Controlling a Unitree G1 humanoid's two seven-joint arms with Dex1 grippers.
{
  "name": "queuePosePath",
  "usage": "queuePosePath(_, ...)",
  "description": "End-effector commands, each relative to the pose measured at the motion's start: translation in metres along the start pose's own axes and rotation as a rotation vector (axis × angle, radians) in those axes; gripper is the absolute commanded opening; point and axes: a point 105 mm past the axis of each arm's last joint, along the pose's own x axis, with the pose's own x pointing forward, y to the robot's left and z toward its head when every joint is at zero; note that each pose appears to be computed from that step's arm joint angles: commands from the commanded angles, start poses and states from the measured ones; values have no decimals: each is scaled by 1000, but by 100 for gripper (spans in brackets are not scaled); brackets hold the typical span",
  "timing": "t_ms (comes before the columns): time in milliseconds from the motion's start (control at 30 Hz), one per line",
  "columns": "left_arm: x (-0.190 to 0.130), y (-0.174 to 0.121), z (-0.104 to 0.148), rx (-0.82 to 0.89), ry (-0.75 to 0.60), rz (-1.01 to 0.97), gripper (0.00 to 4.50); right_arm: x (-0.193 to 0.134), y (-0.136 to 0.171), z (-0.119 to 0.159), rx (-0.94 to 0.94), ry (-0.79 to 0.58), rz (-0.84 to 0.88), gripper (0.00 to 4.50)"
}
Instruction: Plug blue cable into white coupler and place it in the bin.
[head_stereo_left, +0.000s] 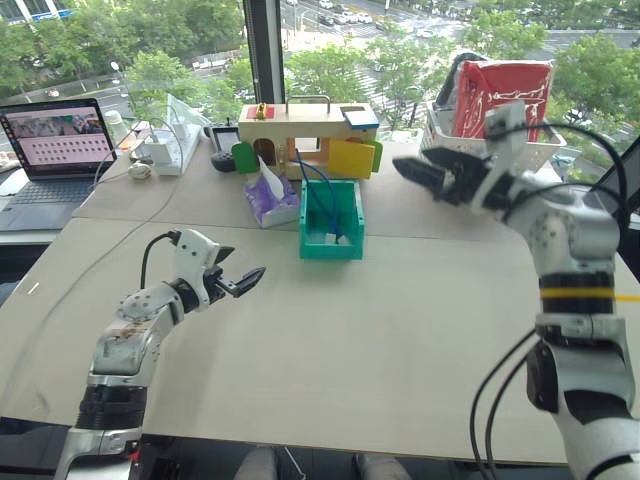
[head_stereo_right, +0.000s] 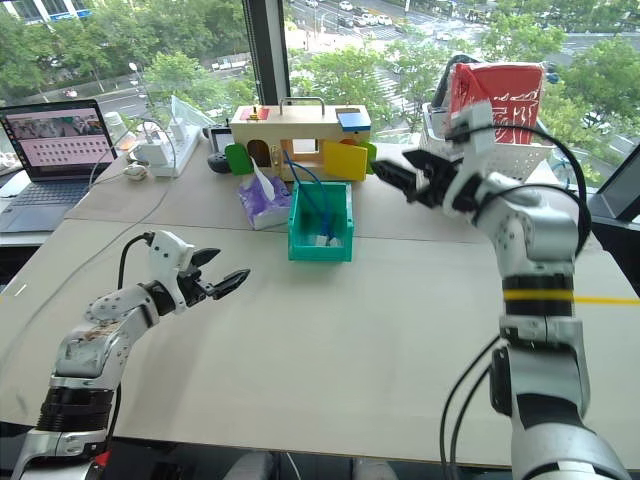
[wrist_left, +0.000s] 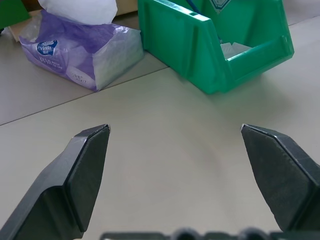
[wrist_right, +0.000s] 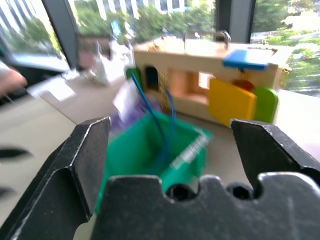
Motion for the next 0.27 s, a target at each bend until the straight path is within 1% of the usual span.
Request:
queuePosePath(33, -4, -3, 1, 4, -36, -29, 450, -23, 29, -38, -169, 46, -27, 442)
queuePosePath(67, -4, -2, -2, -2, -35, -23, 450, -29, 30, -55, -197, 84, -58, 442)
queuePosePath(100, -3, -1, -9, 9, -22, -12, 450, -33, 35, -66, -123, 62, -87, 442)
queuePosePath(133, -2, -1, -16, 26, -4, -5, 450, -36, 39, -71, -38, 22, -110, 442)
queuePosePath(167, -1, -1, -22, 29, 20, -6, 450, -38, 40, -73, -16, -1, -133, 442)
queuePosePath(233, 1, -3, -28, 18, 47, -19, 450, -40, 39, -75, -39, -5, -159, 442)
queuePosePath(267, 2, -5, -27, 9, 39, -32, 450, -41, 37, -75, -43, -2, -164, 442)
